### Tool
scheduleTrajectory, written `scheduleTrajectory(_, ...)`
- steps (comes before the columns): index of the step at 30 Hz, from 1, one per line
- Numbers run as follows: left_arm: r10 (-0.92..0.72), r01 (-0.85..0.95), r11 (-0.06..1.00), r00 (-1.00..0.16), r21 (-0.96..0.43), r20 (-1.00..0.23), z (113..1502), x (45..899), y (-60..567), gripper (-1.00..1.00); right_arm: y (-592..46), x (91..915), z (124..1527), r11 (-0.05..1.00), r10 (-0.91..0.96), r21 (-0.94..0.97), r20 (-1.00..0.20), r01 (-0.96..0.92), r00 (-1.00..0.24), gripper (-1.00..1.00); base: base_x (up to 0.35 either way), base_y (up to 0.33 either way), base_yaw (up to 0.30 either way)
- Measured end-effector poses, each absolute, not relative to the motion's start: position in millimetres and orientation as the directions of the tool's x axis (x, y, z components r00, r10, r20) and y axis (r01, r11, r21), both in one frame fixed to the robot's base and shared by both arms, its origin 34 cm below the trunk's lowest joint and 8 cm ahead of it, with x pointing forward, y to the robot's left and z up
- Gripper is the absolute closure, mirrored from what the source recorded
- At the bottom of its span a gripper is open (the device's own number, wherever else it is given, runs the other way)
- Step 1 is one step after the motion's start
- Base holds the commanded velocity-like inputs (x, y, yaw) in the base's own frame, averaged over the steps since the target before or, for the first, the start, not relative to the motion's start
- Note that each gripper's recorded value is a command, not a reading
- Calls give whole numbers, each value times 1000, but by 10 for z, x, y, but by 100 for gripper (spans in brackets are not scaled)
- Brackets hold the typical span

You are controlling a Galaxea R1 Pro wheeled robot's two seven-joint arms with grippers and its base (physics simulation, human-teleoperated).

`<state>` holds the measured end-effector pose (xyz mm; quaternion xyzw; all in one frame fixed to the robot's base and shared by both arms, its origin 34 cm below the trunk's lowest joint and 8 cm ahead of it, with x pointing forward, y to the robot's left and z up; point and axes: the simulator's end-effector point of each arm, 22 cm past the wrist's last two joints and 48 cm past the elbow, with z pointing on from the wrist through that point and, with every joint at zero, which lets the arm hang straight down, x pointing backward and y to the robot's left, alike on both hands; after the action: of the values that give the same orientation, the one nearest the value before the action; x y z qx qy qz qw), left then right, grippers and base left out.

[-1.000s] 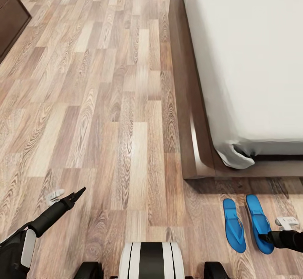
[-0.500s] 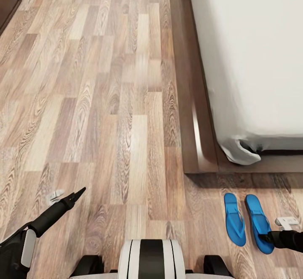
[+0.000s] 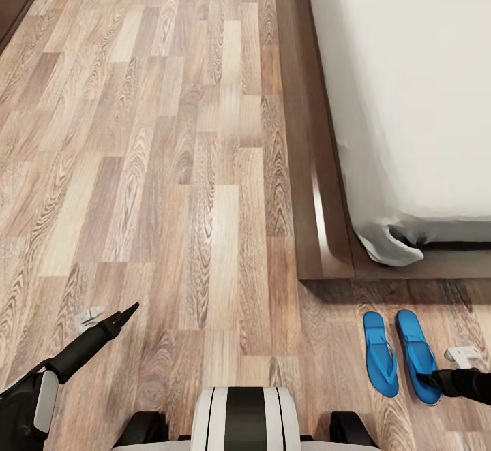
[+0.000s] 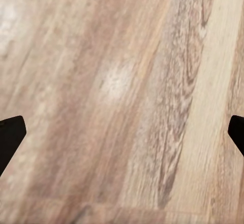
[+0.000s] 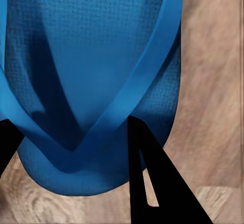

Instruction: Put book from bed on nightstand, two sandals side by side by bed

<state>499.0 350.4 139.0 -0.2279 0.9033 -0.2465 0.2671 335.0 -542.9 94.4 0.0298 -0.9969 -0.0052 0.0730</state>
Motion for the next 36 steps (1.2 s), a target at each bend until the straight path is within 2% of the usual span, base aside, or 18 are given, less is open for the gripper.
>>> scheduleTrajectory(6,-550,-290,769,-756,-570,-356,1351,4942,3484,-100,-5422,3439,931,996,-90,19,101,-89,-991,100,0,0,0)
scheduleTrajectory(23,-550,-310,769,-767,-559,-330,1205,4818,3484,-100,-5426,3318,842,996,-93,21,129,-91,-987,100,0,0,0)
scheduleTrajectory(29,-550,-311,769,-767,-559,-330,1205,4817,3484,-100,-5416,3470,830,990,-137,24,58,-136,-989,100,0,0,0)
scheduleTrajectory(36,-550,-311,768,-767,-559,-330,1203,4816,3483,-100,-5410,3496,829,989,-147,25,42,-146,-988,100,0,0,0)
